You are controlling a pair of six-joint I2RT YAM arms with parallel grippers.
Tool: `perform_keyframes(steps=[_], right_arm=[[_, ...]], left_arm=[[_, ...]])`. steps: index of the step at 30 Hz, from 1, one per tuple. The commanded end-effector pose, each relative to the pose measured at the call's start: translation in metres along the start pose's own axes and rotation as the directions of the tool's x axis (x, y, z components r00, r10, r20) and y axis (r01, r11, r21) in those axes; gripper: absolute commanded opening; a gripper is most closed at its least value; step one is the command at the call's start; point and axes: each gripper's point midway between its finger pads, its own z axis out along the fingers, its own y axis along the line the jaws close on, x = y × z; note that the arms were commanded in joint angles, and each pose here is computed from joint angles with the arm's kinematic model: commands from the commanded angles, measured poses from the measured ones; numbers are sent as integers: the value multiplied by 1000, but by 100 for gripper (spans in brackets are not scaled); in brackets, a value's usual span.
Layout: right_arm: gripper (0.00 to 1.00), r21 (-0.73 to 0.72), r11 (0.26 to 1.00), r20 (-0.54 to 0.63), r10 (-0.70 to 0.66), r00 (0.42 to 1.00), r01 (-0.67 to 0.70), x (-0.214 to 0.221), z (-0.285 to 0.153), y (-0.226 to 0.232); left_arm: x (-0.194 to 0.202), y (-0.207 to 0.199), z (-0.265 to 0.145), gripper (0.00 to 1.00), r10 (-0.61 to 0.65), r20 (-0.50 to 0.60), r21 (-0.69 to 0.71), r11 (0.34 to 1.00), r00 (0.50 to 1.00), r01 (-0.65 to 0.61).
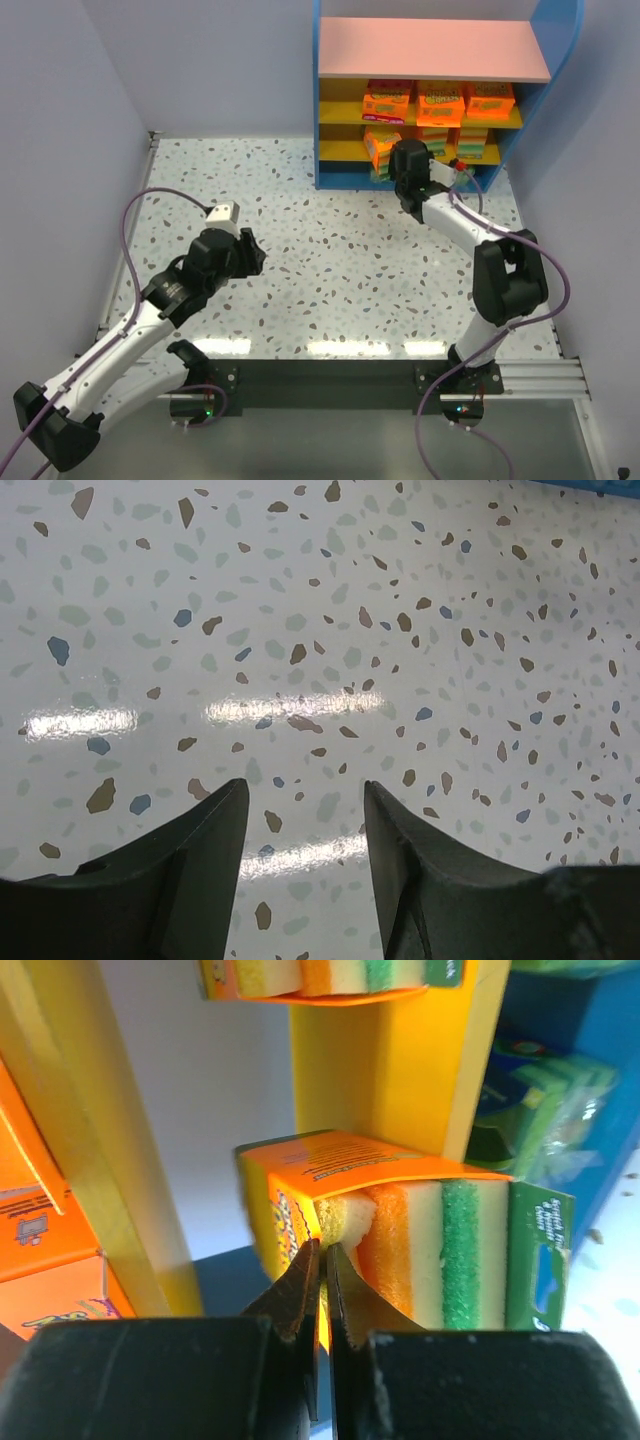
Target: Place and organize the cleaning sponges onto the shelf
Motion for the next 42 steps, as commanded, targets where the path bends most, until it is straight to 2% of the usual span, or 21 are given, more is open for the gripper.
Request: perform_keyframes(steps=[1,12,19,24,25,30,36,42], right_arm=[[0,-32,996,91,90,992,-87,-8,11,11],[0,-83,987,152,147,977,-135,-7,27,29],[0,-79,985,167,167,972,-156,0,44,19],[0,-129,975,125,194,973,-178,13,58,18],[8,-144,973,117,198,973,-181,14,58,20],[35,-253,952,57,192,980,-172,17,48,35],[48,-360,920,22,174,985,-154,6,24,51],[54,-449,879,-64,149,987,-161,2,-10,61]], left_arm=[[-17,-4,-10,55,-32,41,12,999,999,31],[-25,-3,-17,54,-28,52,0,1000,998,28],[-25,-4,-15,54,-25,44,-9,1000,999,25],[-27,-3,-16,54,-23,46,-15,1000,999,23],[-27,-3,-16,54,-23,46,-16,1000,999,24],[-25,-4,-14,54,-30,42,-9,999,999,31],[-25,-6,-16,53,-39,44,5,999,998,39],[-29,-9,-18,54,-50,64,20,999,997,48]])
